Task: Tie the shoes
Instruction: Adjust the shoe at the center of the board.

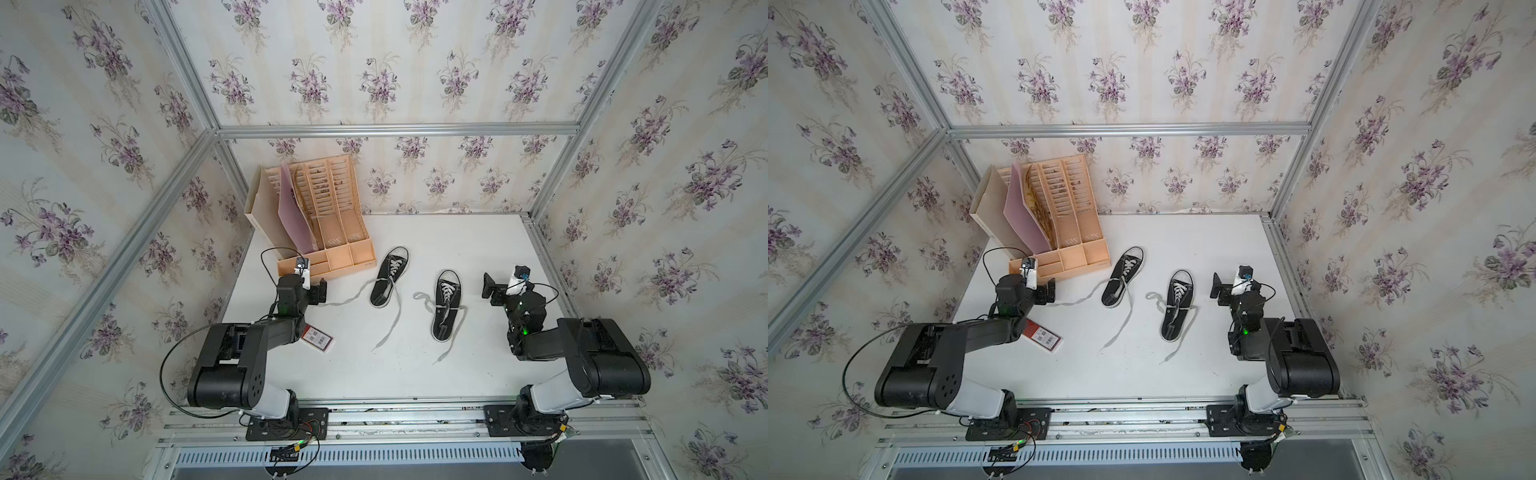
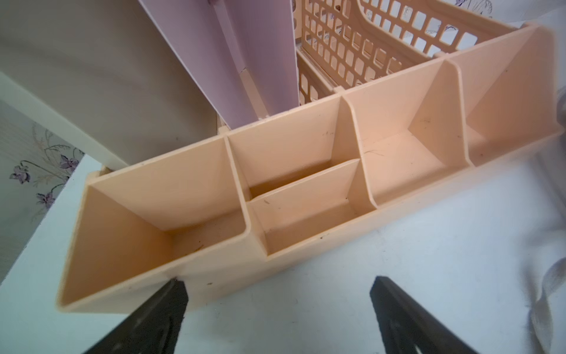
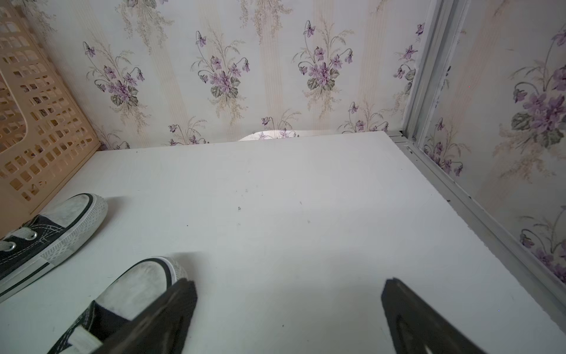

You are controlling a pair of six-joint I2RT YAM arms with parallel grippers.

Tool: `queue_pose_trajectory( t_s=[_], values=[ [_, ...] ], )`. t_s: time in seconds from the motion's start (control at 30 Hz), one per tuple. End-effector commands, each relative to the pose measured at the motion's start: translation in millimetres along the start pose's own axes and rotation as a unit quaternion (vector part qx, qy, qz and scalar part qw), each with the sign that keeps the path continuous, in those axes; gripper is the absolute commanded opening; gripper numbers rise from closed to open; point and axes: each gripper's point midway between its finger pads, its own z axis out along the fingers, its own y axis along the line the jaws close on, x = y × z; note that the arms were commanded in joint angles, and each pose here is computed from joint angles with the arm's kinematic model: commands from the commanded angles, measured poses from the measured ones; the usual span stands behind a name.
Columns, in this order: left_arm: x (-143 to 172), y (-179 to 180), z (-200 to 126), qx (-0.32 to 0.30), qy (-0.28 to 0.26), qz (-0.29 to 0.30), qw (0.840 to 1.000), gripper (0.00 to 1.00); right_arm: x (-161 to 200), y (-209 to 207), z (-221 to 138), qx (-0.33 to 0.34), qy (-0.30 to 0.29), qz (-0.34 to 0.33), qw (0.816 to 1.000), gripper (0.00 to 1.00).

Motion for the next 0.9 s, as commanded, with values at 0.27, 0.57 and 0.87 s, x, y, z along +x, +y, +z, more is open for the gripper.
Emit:
queue_pose_trajectory(
  t_s=[0.27,0.57,0.87],
  values=[
    [-9,1,0,-0.001,-0.017,-0.001,1.000,0.99,-9,0,-1,0.001,-0.018,0.000,1.000,1.00],
    [-31,15,-23,-0.034,-0.026,-0.016,0.999,0.99,-27,-12,-20,0.024,-0.060,0.022,0.998,1.00],
    [-73,-1,-101,0.020,0.001,-0.036,0.999,0.99,-48,13,-8,-0.011,0.097,0.141,0.985,1.00]
  ],
)
